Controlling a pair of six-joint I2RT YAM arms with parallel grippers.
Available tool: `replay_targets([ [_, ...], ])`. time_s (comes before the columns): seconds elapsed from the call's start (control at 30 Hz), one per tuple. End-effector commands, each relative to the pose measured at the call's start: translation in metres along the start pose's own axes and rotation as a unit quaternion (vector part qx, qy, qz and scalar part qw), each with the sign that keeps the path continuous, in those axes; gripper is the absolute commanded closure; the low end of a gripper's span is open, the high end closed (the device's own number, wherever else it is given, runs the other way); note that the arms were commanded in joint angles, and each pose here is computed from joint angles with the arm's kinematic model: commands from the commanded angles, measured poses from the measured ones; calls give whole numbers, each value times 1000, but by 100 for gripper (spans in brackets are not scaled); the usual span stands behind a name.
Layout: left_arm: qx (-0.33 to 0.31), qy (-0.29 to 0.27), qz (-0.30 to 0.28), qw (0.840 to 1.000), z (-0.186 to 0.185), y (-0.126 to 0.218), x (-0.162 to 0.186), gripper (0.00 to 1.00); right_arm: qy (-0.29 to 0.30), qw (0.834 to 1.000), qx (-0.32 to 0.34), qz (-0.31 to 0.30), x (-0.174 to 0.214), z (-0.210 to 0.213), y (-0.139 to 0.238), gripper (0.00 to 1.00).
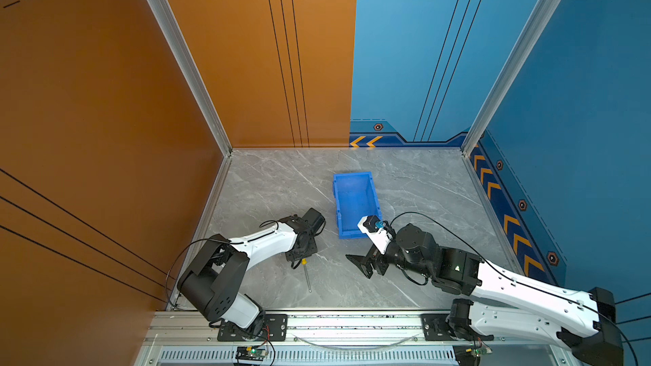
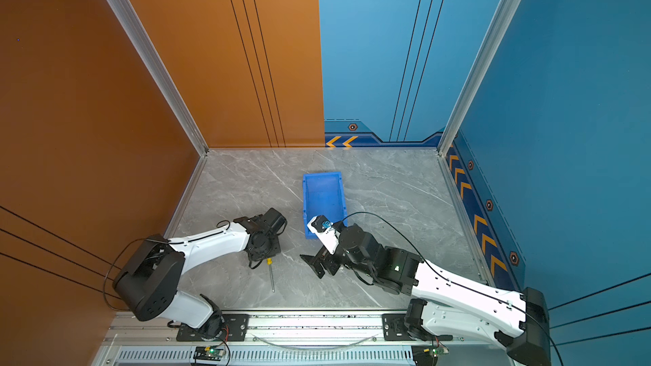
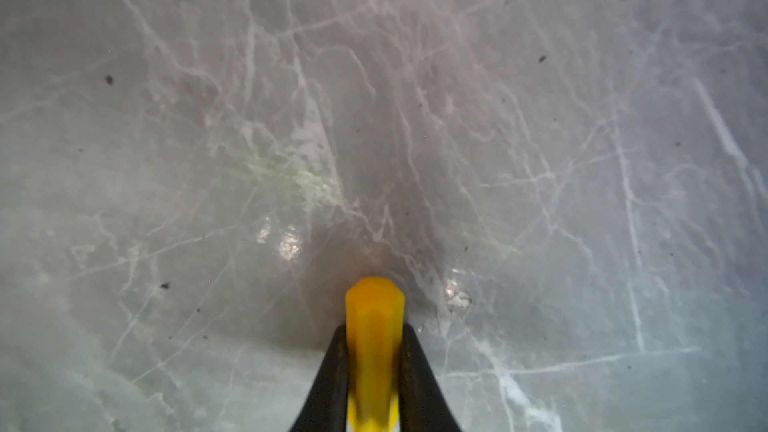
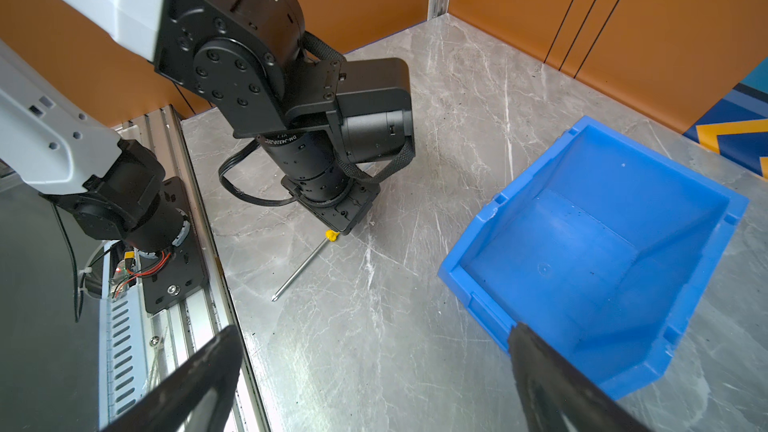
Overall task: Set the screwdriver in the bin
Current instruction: 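Lift the screwdriver with the left gripper and carry it over the blue bin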
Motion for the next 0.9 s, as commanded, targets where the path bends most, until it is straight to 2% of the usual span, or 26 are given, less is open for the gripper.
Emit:
replay_targets([
  [0.0,8,-5,-10,1000,-4,14,0,100,-10,1000,-1,-20,-4,-4,8,0],
  [0.33,79,-35,-96,992,-46,78,-38,100,-46,998,37,-32,5,-31,29,0],
  [0.6,142,-74,-163,974,-112,135,-86,100,-86,992,79,-42,12,-61,45,0],
  [0.87,161,-100,-181,965,-178,140,-126,100,-114,988,97,-40,16,-80,57,0],
])
Point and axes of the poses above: each gripper's point midway between its finger pads, its own y axis back along the fingers, its own z axis along the line the jaws close on, x = y × z, the point moved 3 cm from there along y, back along the fingers, and after that the axes turned 5 degrees about -y, right-handed, at the moved point
